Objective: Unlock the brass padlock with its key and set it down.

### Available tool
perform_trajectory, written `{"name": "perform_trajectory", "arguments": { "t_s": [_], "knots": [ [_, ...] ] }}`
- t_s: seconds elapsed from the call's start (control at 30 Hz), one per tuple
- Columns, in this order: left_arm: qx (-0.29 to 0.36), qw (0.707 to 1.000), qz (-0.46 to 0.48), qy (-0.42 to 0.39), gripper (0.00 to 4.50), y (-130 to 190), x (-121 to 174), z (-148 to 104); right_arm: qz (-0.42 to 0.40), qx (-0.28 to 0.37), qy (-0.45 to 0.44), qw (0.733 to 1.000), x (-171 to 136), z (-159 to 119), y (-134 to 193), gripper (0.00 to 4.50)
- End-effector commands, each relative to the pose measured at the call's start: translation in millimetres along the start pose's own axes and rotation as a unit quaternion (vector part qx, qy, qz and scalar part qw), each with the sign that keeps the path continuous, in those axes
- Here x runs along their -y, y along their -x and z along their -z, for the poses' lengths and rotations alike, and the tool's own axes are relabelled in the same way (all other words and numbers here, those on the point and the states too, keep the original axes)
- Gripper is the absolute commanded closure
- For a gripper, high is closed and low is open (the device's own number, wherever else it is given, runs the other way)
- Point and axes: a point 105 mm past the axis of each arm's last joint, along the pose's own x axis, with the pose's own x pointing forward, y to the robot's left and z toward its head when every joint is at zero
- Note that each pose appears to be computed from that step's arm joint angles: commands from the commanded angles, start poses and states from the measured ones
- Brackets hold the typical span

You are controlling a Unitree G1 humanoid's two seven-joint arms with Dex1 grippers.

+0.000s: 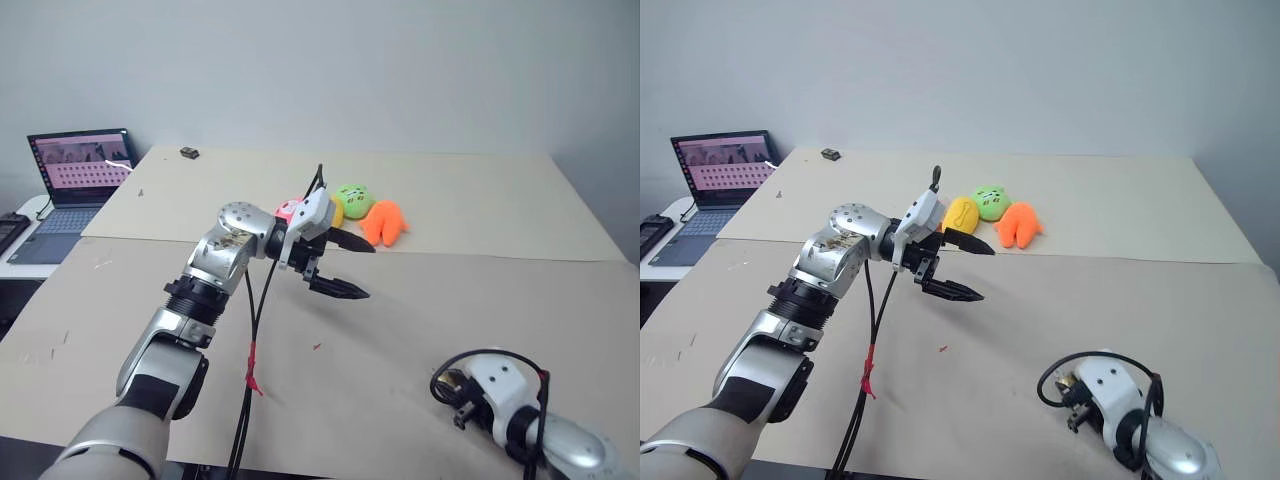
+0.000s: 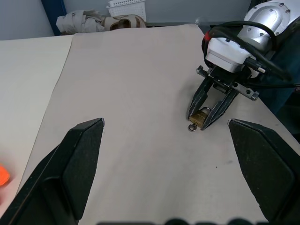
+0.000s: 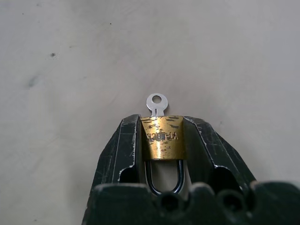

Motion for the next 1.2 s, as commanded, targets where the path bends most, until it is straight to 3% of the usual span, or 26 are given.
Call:
{"name": "perform_trajectory", "arguments": {
  "t_s": [0.03, 0.2, 0.3, 0.4, 0.6, 0.77, 0.87, 0.97, 1.07, 1.2],
  "knots": [
    [-0.006, 0.999, -0.051, -0.019, 0.0, 21, -5, -7, -0.033, 0.032, 0.034, 0.998, 0, -26, -12, 3.59],
    [-0.031, 0.994, -0.102, -0.015, 0.0, 45, 1, 4, -0.108, 0.064, 0.066, 0.99, -9, -54, -38, 3.59],
    [-0.066, 0.985, -0.159, 0.01, 0.0, 76, 24, 21, -0.175, 0.089, 0.12, 0.973, -16, -82, -64, 3.59],
    [-0.093, 0.978, -0.187, 0.022, 0.0, 88, 40, 32, -0.226, 0.1, 0.141, 0.959, -23, -96, -77, 3.59],
    [-0.138, 0.969, -0.203, 0.031, 0.0, 98, 74, 47, -0.302, 0.114, 0.17, 0.931, -36, -115, -96, 3.59],
    [-0.136, 0.959, -0.245, 0.038, 0.0, 103, 80, 45, -0.332, 0.111, 0.181, 0.919, -42, -115, -107, 3.59],
    [-0.134, 0.958, -0.252, 0.038, 0.0, 102, 80, 44, -0.345, 0.105, 0.179, 0.915, -46, -111, -110, 2.2],
    [-0.131, 0.957, -0.255, 0.036, 0.0, 100, 78, 42, -0.351, 0.105, 0.175, 0.914, -46, -110, -110, 1.36],
    [-0.126, 0.959, -0.25, 0.033, 0.0, 97, 74, 42, -0.346, 0.11, 0.175, 0.915, -39, -113, -104, 0.2],
    [-0.109, 0.967, -0.229, 0.027, 0.0, 89, 70, 38, -0.345, 0.112, 0.159, 0.918, -31, -113, -93, 0.05]
  ]
}}
